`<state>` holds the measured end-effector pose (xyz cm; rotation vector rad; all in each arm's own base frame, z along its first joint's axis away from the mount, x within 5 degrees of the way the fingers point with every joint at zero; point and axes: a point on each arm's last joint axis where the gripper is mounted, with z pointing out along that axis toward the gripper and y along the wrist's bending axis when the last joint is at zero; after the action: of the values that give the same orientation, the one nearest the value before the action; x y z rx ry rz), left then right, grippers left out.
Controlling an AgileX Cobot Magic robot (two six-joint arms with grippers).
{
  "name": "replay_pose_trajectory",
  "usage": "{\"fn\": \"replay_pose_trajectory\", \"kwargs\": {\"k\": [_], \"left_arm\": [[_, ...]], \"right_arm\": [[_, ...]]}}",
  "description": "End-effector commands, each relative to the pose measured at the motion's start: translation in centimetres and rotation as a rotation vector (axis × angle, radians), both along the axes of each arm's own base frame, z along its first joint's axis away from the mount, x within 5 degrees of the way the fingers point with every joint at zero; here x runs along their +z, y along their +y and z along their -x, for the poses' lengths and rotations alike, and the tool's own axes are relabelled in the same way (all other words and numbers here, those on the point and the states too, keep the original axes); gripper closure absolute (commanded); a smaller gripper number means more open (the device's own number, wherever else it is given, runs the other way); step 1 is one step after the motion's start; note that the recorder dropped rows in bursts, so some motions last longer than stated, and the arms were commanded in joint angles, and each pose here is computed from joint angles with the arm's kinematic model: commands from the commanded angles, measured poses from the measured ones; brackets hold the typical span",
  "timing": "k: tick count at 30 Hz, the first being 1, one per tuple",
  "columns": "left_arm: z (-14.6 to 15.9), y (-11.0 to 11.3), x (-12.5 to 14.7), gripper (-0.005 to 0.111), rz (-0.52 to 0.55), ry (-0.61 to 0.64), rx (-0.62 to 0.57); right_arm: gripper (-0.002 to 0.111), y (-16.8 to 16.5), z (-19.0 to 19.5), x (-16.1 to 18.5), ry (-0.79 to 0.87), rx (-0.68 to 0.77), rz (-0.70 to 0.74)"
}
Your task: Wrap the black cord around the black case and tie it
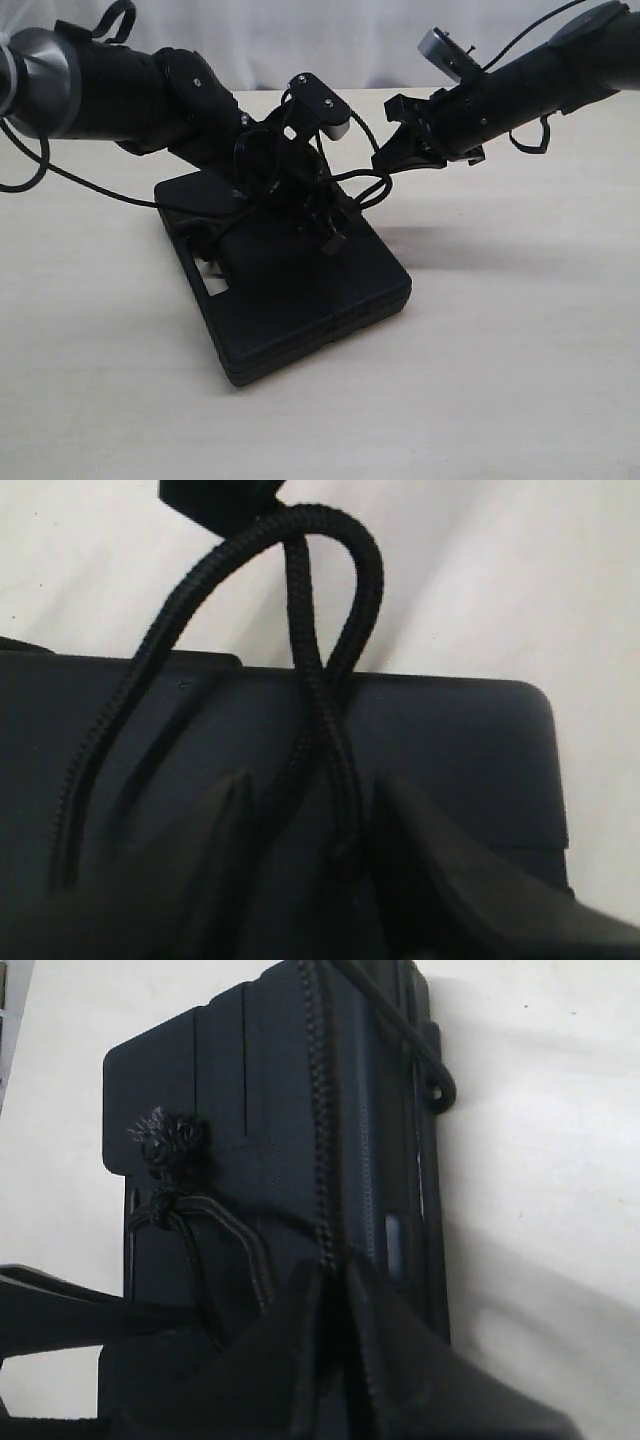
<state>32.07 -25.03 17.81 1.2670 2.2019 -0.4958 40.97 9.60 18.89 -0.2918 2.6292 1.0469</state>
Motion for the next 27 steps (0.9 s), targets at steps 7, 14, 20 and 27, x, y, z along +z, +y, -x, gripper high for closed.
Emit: {"fn": "replay_pose_trajectory", "kwargs": {"k": [7,14,20,27], "left_arm": [[0.04,0.0,0.57,0.091,-0.004,-0.01,-0.004],[-0.27,0.04,0.8,0.107,0.001,-0.046,0.013],[-0.27,0.16,1.08,0.107,-0.012,-0.069,0.0],[0.5,0.33,0.69,0.107,-0.062,-0.015,-0.082]], "right_arm": [[0.104,0.02,-0.08,0.25,-0.02,0.011,0.007],[0.104,0.02,-0.1,0.25,-0.036,0.024,0.012],[0.091,0.12,-0.25,0.4,-0.056,0.018,-0.006],[0.074,0.28,-0.18,0.55,-0.044,0.018,-0.033]]}}
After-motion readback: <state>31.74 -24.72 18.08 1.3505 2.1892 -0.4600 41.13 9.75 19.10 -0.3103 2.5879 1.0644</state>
